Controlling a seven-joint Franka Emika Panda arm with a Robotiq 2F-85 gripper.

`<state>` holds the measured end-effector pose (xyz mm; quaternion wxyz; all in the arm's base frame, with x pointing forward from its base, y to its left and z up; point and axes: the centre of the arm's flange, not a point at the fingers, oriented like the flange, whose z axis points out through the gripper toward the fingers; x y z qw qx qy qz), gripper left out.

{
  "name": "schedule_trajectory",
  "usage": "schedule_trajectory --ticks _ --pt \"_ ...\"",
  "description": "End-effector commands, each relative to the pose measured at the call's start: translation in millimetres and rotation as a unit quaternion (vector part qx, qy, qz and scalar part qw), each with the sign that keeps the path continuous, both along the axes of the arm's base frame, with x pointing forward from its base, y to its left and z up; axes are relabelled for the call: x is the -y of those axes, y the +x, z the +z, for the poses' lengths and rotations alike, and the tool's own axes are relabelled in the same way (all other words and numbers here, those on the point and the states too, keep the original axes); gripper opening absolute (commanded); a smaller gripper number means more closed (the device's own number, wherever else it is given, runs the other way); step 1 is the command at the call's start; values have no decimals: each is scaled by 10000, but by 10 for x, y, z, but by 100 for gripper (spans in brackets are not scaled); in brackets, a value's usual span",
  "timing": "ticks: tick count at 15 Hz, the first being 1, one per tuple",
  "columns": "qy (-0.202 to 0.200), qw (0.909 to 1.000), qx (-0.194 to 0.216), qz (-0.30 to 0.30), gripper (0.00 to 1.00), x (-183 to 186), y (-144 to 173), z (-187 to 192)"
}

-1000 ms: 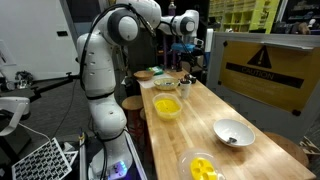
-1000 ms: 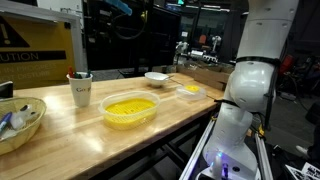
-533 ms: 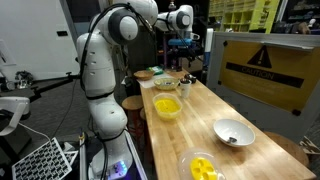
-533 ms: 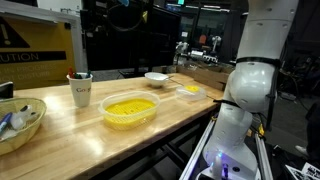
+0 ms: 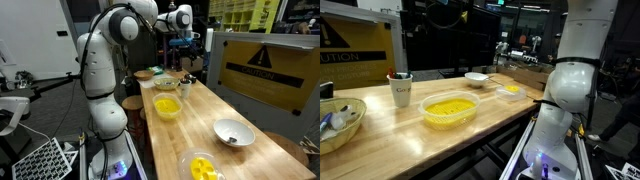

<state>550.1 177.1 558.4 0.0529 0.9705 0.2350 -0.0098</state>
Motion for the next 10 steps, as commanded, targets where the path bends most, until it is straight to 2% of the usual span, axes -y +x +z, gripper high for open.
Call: schedule_trajectory --ticks 1,5,10 --pt "153 9968 520 -589 100 111 -27 61" --pt "561 9867 860 -1259 100 135 47 21" --pt "1206 9711 954 -1825 100 83 120 -197"
